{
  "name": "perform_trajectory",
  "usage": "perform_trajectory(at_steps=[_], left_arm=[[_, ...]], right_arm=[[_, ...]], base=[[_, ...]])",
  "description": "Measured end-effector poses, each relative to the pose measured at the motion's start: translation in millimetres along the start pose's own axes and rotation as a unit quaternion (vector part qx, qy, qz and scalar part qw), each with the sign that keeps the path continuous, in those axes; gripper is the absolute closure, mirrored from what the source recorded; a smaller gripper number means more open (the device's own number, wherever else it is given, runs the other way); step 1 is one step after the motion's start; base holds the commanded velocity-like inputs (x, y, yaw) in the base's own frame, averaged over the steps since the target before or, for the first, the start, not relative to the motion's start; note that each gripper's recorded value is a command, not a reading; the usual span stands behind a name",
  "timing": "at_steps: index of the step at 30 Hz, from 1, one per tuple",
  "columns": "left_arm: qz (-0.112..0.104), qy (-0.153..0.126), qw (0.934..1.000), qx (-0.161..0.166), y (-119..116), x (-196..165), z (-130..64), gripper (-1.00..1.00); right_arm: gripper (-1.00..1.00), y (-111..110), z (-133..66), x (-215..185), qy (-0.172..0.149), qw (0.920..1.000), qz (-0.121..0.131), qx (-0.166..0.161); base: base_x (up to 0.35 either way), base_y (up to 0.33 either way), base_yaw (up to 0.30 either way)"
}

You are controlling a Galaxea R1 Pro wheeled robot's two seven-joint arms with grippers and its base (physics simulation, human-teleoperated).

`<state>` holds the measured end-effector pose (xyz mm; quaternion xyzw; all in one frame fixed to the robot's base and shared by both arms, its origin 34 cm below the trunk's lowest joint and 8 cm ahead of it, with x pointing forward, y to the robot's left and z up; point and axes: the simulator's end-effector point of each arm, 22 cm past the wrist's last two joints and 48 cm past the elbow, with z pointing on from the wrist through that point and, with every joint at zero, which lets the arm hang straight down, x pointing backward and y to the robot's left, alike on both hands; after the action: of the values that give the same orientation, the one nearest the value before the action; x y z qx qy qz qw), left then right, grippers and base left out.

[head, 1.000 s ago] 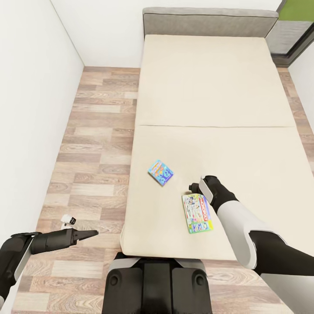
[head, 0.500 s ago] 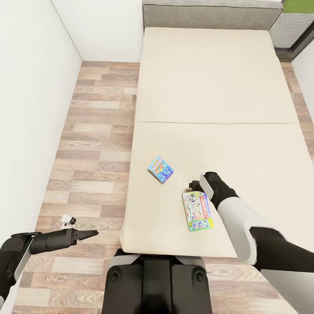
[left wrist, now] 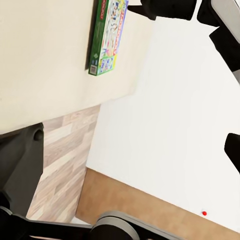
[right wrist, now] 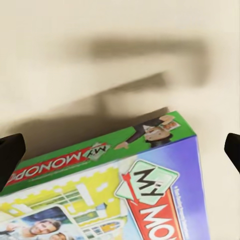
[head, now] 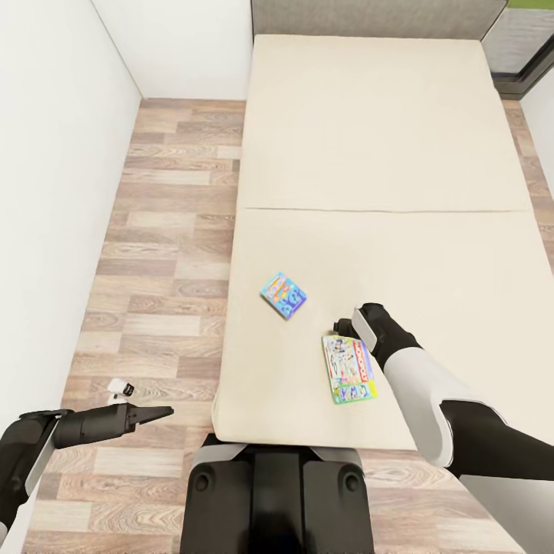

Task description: Put all the toys in the child's room - the three board games (two on the bed and one on the table), the two jigsaw puzzles on the table, and the tennis ball on the table - inside the toy box on the table in the child's room.

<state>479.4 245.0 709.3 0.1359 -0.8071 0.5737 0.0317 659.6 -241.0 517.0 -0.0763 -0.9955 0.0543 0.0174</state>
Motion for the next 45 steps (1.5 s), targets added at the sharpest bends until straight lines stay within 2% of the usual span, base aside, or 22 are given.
perform_trajectory(at_steps=[35, 45], left_arm=[[-0.004, 0.001, 1.0, 0.0, 3.6, 1.7, 0.9, -1.0], [-0.004, 0.001, 1.0, -0.001, 3.9, 1.7, 1.0, -1.0]], right_arm=[[-1.0, 0.0, 6.2, 6.6, 0.004, 1.0, -0.001, 0.0], [-1.0, -0.1, 6.9, 7.8, 0.006, 1.0, -0.001, 0.0]], base=[[0.0, 0.0, 0.0], [-0.161, 0.0, 0.0]])
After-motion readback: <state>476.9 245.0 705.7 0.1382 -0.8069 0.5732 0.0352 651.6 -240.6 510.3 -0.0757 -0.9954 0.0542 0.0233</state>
